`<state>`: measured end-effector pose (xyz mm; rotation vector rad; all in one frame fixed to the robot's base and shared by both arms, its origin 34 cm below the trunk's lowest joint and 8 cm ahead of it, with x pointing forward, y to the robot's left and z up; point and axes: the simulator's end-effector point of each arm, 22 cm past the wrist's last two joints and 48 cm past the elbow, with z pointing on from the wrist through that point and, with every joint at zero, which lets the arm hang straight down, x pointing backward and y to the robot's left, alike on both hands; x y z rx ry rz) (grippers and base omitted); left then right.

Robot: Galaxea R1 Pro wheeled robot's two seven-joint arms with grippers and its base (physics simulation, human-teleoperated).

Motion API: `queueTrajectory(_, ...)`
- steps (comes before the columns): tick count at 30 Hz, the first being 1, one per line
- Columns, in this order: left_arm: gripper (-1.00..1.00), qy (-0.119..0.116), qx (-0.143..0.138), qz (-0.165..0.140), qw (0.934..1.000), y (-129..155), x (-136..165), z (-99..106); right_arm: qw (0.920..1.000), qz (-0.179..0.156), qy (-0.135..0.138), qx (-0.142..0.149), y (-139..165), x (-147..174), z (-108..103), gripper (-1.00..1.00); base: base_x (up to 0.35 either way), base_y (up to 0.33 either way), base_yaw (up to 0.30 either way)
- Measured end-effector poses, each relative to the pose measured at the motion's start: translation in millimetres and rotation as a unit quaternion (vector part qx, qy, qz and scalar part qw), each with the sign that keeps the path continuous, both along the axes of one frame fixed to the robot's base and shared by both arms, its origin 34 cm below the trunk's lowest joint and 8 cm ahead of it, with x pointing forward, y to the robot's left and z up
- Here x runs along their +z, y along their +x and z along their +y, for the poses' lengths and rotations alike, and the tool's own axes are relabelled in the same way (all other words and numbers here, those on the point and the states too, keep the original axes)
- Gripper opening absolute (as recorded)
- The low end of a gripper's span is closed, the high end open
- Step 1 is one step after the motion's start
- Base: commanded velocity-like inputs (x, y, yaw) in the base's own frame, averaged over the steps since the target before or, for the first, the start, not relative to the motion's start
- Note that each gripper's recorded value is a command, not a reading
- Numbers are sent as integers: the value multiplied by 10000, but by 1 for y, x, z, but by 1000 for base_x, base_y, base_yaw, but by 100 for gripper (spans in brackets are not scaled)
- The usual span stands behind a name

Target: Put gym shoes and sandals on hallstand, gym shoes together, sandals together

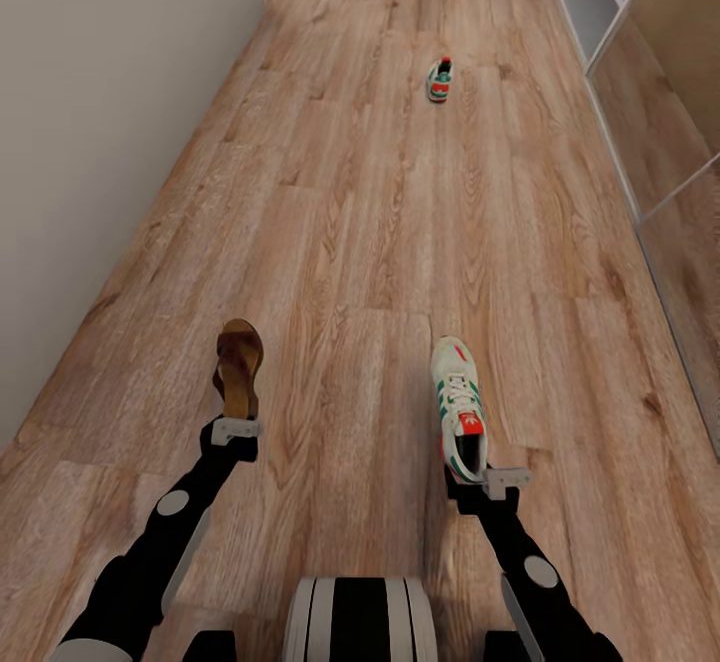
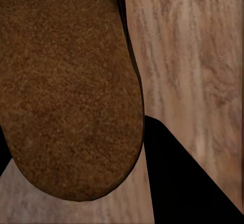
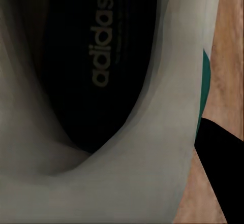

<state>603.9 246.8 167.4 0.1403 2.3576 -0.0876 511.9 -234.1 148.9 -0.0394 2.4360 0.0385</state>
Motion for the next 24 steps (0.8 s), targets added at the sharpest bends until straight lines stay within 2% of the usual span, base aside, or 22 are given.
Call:
queueTrajectory(2,-100,-2,14,-1,10000,4,7,0,9999,-139,3,-6,13,13,0,-100,0,0,0)
queueTrajectory(8,-100,5,51,-52,10000,13,24,3,9992,388,-11,2,4,13,1,-100,0,0,0)
queueTrajectory(15,-100,24,74,-234,9997,25,46,6,9999,153,-16,1,25,38,0,-100,0,0,0)
queueTrajectory(20,-100,21,72,-337,9994,31,58,6,9998,-180,-5,2,49,68,1,-100,0,0,0)
queueTrajectory(22,-100,17,68,-376,9993,33,63,5,9999,-152,-10,11,52,73,2,-100,0,0,0)
queueTrajectory(24,-100,20,65,-342,9994,33,65,5,10000,66,-34,38,47,71,2,-100,0,0,0)
